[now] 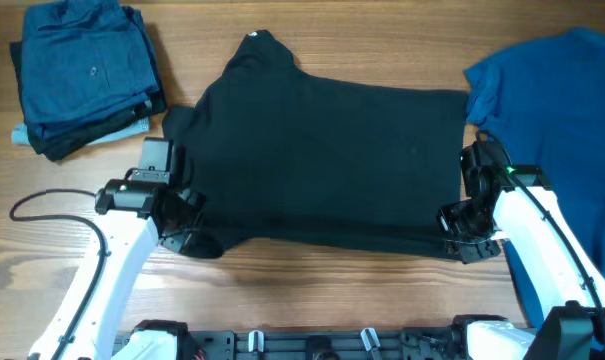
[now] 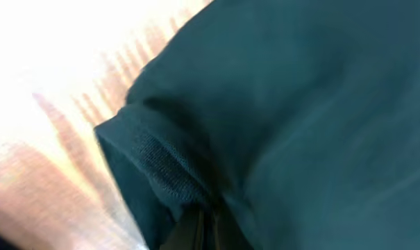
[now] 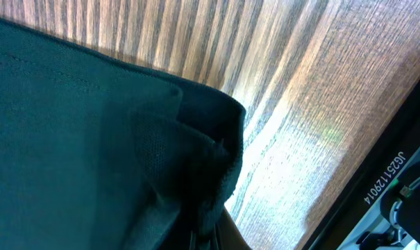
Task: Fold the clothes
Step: 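Grasp the black shirt's bottom hem corners with both grippers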
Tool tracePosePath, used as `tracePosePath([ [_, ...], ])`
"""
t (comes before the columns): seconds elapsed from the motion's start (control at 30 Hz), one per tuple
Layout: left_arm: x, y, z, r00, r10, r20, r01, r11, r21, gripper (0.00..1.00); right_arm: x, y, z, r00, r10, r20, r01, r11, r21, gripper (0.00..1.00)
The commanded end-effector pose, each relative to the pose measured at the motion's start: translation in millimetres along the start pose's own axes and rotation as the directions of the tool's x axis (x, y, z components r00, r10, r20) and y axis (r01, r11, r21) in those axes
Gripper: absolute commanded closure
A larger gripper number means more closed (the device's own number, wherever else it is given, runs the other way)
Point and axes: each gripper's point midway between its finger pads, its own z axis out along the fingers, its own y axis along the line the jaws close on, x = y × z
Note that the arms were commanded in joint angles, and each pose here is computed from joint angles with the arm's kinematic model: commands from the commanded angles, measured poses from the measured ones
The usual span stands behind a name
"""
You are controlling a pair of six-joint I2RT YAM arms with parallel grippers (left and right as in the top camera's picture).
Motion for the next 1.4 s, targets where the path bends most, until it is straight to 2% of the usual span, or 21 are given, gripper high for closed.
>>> tracePosePath([
  [0.0,-8.4,-3.6,-6.5,0.999,0.026,0.048,-0.026,1.000,0.012,0.69,-9.3,3.2,-4.0,0.999,0.009,0.052,-0.009,1.000,-0.003,0.96],
  [0.07,-4.9,4.9,-6.4,0.999,0.032,0.033,-0.031,0.999,-0.022,0.18,-9.2,3.2,-4.0,0.999,0.003,0.051,-0.002,1.000,-0.002,0.96],
  [0.1,-2.3,11.3,-6.6,0.999,0.032,0.021,-0.031,0.998,-0.048,0.07,-9.2,3.2,-4.0,0.999,0.002,0.051,-0.002,1.000,-0.002,0.96],
  [0.13,-0.1,16.4,-6.8,0.999,0.032,0.012,-0.031,0.997,-0.068,0.04,-9.4,3.3,-4.0,0.999,0.002,0.052,-0.002,1.000,-0.003,0.96],
  [0.23,6.5,32.2,-8.4,0.999,0.030,-0.017,-0.032,0.991,-0.131,0.00,-9.5,4.2,-4.0,0.999,-0.002,0.052,0.002,1.000,-0.006,0.96],
  [0.37,13.1,46.5,-5.9,0.999,0.026,-0.044,-0.034,0.983,-0.182,0.00,-9.8,5.4,-4.1,0.998,-0.015,0.053,0.016,1.000,-0.010,0.96],
  [0.57,23.3,63.8,26.2,0.996,0.017,-0.087,-0.037,0.972,-0.230,0.00,-10.0,6.1,-4.1,0.998,-0.024,0.054,0.024,1.000,-0.013,0.96],
  [0.9,18.6,41.4,55.4,0.996,0.019,-0.091,-0.034,0.985,-0.169,0.00,-10.2,6.6,-4.0,0.998,-0.042,0.055,0.043,0.999,-0.014,0.96],
  [1.1,18.4,31.0,56.7,0.994,0.041,-0.097,-0.053,0.991,-0.121,0.04,-10.5,7.9,-4.0,0.996,-0.065,0.057,0.066,0.998,-0.018,0.96],
  [1.37,12.4,16.5,58.6,0.996,0.048,-0.071,-0.052,0.997,-0.063,0.03,-11.2,11.0,-4.2,0.996,-0.069,0.061,0.071,0.997,-0.030,0.96],
])
